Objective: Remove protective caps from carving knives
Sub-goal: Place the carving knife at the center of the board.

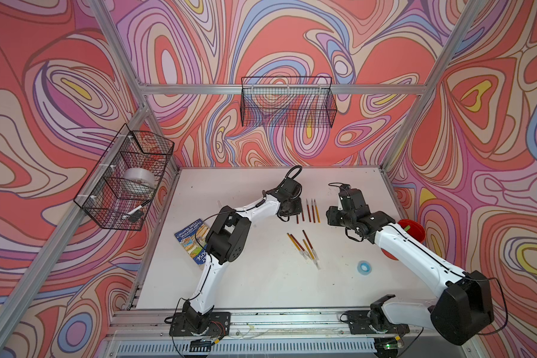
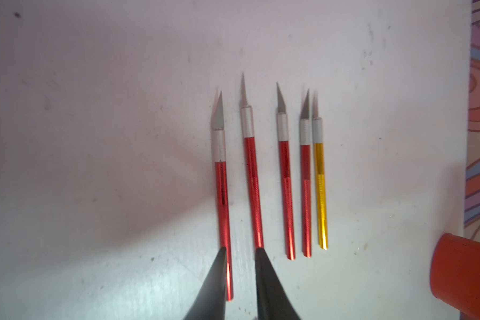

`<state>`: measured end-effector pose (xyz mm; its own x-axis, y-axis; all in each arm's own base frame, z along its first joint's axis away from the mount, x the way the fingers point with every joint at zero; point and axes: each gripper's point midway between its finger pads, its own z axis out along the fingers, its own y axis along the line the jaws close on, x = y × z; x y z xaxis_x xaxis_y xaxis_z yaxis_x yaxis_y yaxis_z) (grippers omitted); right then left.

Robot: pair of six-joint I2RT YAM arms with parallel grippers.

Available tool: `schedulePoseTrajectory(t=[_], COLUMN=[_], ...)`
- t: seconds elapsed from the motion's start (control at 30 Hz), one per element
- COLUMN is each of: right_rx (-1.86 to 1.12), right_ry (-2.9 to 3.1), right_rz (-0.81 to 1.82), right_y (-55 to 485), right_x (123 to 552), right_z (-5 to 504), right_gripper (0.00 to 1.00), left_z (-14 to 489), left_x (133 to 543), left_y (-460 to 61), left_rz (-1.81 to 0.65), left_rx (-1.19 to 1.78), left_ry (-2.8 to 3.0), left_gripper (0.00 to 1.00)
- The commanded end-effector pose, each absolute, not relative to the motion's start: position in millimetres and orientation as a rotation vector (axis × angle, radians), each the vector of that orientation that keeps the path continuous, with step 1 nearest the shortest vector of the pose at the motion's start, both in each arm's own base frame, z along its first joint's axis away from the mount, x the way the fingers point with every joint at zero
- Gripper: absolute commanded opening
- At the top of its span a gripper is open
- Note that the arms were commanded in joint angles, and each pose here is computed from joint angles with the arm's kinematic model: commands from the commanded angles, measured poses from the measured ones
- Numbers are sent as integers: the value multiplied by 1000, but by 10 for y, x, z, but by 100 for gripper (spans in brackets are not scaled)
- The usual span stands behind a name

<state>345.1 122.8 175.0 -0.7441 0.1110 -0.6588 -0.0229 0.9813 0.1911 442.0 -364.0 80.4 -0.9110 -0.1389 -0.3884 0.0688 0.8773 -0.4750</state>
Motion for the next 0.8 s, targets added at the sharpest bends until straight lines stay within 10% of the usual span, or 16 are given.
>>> schedulePoseTrajectory(t=[0.0,0.33,0.77], right_rx=[56,-4,-170], right_ry=[2409,2524,2714], right_rz=[261,380,334], right_y=[1228,1431,1843], right_x=[3402,3290,3020], right_z=[1711,1320,582], right_gripper=[41,41,36], left_z=[1339,1835,2116], left_x=[4410,4085,3689], left_y=[-3534,-2979,-2097], left_rz=[-702,-666,-536], left_rx=[-45,-89,-211], left_ry=[2529,2416,2316], left_gripper=[23,27,93])
